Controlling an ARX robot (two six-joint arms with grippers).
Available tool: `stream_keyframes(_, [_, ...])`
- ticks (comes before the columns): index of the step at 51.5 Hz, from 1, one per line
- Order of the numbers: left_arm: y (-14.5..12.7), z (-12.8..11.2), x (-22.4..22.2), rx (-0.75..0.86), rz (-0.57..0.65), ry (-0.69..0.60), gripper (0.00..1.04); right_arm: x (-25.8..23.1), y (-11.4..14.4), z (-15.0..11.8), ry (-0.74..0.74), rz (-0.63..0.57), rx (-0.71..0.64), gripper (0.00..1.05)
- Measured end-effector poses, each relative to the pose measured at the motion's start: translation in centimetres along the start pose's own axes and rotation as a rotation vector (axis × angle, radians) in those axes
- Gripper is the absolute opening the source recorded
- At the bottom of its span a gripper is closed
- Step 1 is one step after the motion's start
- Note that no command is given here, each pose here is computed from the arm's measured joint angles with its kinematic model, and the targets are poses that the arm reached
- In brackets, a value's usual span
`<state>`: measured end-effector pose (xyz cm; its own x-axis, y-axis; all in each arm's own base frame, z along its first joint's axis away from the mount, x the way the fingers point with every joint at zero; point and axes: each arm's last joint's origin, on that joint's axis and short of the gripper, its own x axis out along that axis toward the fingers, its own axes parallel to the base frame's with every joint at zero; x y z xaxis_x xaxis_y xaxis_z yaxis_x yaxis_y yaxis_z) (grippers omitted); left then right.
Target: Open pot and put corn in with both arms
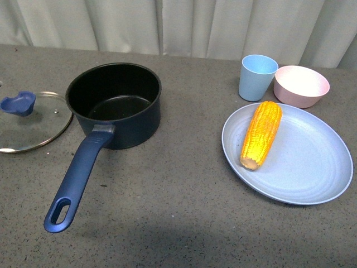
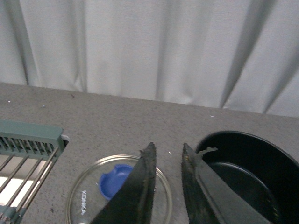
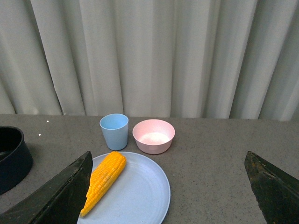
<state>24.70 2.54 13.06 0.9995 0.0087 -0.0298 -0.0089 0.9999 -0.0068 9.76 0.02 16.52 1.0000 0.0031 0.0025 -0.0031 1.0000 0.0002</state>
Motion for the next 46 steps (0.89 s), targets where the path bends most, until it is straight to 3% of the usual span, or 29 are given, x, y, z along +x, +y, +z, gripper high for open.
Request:
stream_keyframes(5, [-0.7, 0.7, -2.0, 0.001, -0.015, -0.012, 0.04, 0.0, 0.0, 0.0, 0.000, 0.001, 0.000, 0.95])
stream_keyframes(26, [-2.4, 1.7, -6.6, 0.003, -0.008, -0.014, 0.04, 0.0, 0.0, 0.0, 0.000, 0.000, 0.000, 0.95])
stream_keyframes(34, [-2.5, 2.9, -8.4, 0.003, -0.007, -0.017, 0.04, 0.0, 0.0, 0.0, 0.000, 0.000, 0.000, 0.95])
stream_keyframes(46, [-2.4, 2.9, -9.8, 0.003, -0.007, -0.015, 0.04, 0.0, 0.0, 0.0, 0.000, 0.000, 0.000, 0.95])
